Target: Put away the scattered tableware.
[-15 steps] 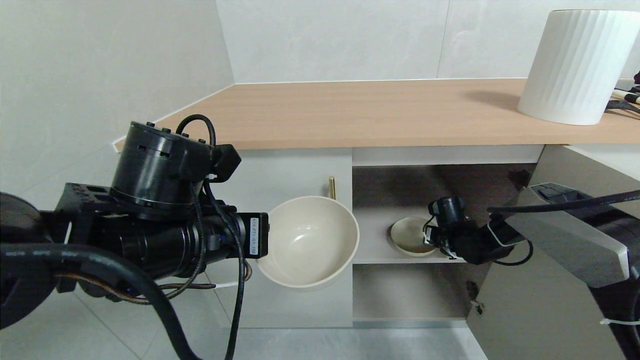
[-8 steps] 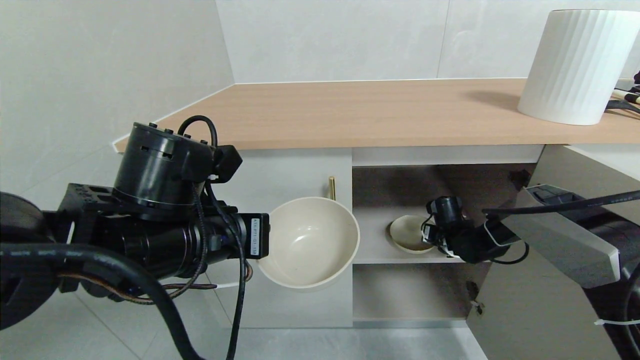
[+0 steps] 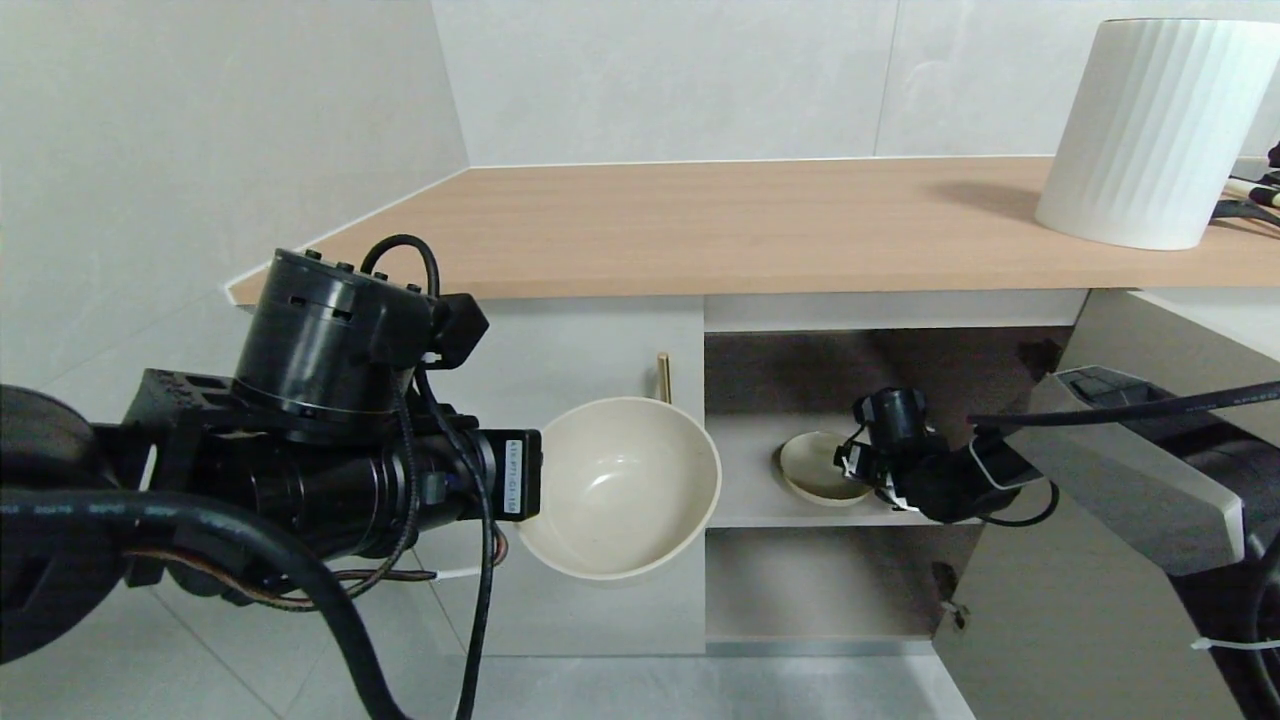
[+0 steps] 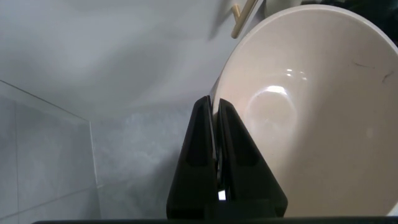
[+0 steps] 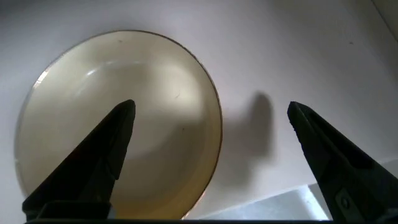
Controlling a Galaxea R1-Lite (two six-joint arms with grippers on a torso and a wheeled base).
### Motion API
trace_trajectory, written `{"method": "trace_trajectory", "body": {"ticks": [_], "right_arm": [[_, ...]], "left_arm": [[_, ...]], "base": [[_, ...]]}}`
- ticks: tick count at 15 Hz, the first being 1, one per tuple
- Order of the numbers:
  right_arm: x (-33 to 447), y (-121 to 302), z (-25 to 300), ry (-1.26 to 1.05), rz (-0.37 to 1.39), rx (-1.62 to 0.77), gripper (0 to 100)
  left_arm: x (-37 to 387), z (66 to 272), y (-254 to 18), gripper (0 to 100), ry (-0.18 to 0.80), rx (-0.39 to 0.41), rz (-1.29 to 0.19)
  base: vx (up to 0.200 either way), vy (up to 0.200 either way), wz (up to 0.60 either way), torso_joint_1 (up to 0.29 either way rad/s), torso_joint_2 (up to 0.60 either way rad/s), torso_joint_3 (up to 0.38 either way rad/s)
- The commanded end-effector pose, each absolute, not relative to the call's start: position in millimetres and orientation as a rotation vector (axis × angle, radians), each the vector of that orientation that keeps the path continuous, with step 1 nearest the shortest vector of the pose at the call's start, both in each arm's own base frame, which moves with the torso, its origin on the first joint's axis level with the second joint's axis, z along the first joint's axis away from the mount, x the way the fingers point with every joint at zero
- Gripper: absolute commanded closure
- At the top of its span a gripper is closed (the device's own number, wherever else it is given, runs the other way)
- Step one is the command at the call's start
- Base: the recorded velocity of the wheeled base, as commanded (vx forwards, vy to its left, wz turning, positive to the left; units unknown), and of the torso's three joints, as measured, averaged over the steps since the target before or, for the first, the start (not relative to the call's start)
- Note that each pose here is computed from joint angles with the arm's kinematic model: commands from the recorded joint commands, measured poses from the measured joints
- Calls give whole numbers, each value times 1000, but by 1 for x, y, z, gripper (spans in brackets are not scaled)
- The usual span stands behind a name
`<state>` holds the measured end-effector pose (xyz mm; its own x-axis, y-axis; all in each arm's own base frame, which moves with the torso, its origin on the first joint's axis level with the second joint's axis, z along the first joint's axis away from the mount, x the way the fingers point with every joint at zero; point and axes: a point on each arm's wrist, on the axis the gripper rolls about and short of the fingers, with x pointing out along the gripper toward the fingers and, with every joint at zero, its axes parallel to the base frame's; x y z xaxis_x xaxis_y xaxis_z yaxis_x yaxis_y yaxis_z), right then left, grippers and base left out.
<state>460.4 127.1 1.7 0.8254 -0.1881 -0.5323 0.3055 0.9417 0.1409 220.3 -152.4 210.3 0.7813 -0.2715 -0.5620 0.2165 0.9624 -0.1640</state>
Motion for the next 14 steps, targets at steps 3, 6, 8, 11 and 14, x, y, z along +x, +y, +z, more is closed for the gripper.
{"method": "trace_trajectory", "body": {"ticks": [3,6,8,11,14], "right_arm": [[403,143,60,548,-167,228,0],[344,154,108,564,68,192,0],[310,153,143,522,157,159,0],[270,146,181,565,272,126,0],[240,150,199,615,418,126,0]], "left_arm": [[222,193,-166,100,674,-32,-291],[225,176,-181,100,725,19,-318],[227,162,-191,100,761,70,-334],[238,139,-207,100,776,97,-340],[243,123,-219,100,769,129,-311]], "base": [[0,0,0,0,0,0],[0,0,0,0,0,0],[0,0,0,0,0,0],[0,0,0,0,0,0],[0,0,0,0,0,0]]}}
